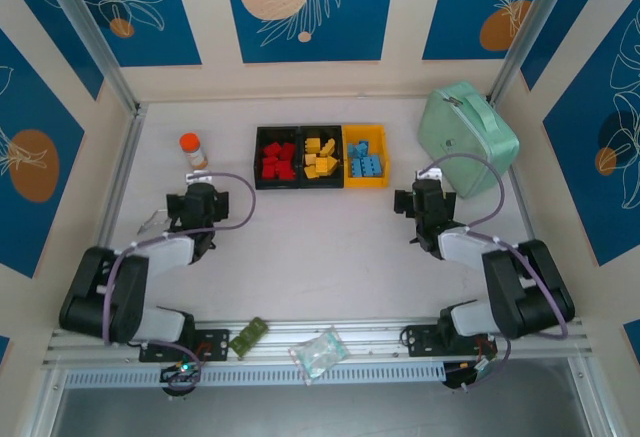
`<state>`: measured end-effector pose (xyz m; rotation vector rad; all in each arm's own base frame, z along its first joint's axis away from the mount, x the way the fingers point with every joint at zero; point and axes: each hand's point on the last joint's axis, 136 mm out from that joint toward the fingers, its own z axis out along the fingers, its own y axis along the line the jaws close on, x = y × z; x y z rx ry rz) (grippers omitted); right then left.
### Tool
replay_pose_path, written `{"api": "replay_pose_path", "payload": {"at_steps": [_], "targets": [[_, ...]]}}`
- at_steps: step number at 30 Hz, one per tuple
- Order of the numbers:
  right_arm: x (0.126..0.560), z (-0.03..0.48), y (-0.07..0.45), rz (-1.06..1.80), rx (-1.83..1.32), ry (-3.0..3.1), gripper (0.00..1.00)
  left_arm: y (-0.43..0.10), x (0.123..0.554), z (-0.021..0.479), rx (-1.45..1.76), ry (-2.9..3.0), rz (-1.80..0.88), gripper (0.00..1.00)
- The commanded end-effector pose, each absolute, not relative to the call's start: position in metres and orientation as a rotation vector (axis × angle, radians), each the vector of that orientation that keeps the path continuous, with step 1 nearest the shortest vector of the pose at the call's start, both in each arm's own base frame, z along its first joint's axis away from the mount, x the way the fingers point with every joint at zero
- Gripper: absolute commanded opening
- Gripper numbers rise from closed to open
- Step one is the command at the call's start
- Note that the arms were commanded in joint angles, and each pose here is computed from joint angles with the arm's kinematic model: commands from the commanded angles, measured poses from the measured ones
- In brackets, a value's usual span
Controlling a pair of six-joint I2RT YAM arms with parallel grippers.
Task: Sort the legos into containers by color
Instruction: Reset both arms
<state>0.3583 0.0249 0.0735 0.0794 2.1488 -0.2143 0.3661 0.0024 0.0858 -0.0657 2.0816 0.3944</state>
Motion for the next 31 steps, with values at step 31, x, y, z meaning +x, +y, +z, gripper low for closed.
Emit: {"api": "replay_pose_path", "payload": {"at_steps": [31], "targets": [[0.396, 0.094, 0.008, 0.059, 0.102, 1.932, 0.99, -0.009, 0.391, 0.097, 0.019, 1.856, 0.208, 0.99]]}}
